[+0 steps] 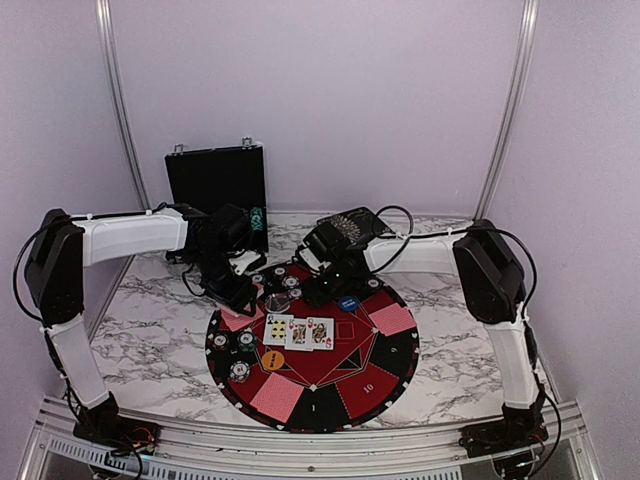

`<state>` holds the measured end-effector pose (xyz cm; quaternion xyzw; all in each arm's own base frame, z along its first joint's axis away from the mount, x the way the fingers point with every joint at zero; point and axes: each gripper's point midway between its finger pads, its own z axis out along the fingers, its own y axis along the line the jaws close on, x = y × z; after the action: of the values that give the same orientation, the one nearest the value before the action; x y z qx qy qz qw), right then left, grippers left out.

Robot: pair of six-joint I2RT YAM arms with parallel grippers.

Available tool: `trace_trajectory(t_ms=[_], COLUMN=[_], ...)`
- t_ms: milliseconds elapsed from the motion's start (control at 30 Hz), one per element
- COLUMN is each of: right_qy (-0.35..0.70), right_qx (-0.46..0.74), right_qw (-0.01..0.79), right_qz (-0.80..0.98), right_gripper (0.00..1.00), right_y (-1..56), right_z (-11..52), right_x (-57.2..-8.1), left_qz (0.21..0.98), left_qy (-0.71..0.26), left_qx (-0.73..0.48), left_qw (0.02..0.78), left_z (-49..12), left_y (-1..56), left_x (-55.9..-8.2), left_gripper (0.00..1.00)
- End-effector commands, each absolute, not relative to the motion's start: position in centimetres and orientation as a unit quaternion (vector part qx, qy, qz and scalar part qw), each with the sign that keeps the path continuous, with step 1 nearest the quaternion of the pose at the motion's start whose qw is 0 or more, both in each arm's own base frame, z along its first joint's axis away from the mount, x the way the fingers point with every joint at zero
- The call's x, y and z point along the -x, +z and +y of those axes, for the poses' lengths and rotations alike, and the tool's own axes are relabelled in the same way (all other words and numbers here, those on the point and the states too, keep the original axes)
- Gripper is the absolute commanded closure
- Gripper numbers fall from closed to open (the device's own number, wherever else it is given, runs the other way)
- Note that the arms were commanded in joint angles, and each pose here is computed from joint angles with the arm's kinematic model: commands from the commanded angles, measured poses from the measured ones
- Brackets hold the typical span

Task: Distribute texas hold em gaming equipment
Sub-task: Place the all-in button in the small blind area.

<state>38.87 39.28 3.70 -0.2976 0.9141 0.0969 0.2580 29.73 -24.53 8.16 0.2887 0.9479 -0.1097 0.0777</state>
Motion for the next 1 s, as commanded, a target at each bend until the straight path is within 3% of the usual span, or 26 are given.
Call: trace_trajectory(t_ms=[0, 967], right_qy=[0.090, 0.065], right_qx=[0.280, 0.292], right_qw=[0.276, 0.292], right_qz=[0.915, 0.909], right_gripper=[0.61, 0.50], right_y=[4.5, 5.1], right_z=[39.5, 39.4], right_x=[-40.4, -42.1], left_qz=[0.945, 0.945], left_qy=[-0.122, -0.122], left_qx=[-0.288, -0.287], left_qw=[0.093, 0.093], left_z=[-24.7, -24.7], left_y=[9.0, 9.0], left_x=[-29.9, -29.9], left_gripper=[0.66, 0.66])
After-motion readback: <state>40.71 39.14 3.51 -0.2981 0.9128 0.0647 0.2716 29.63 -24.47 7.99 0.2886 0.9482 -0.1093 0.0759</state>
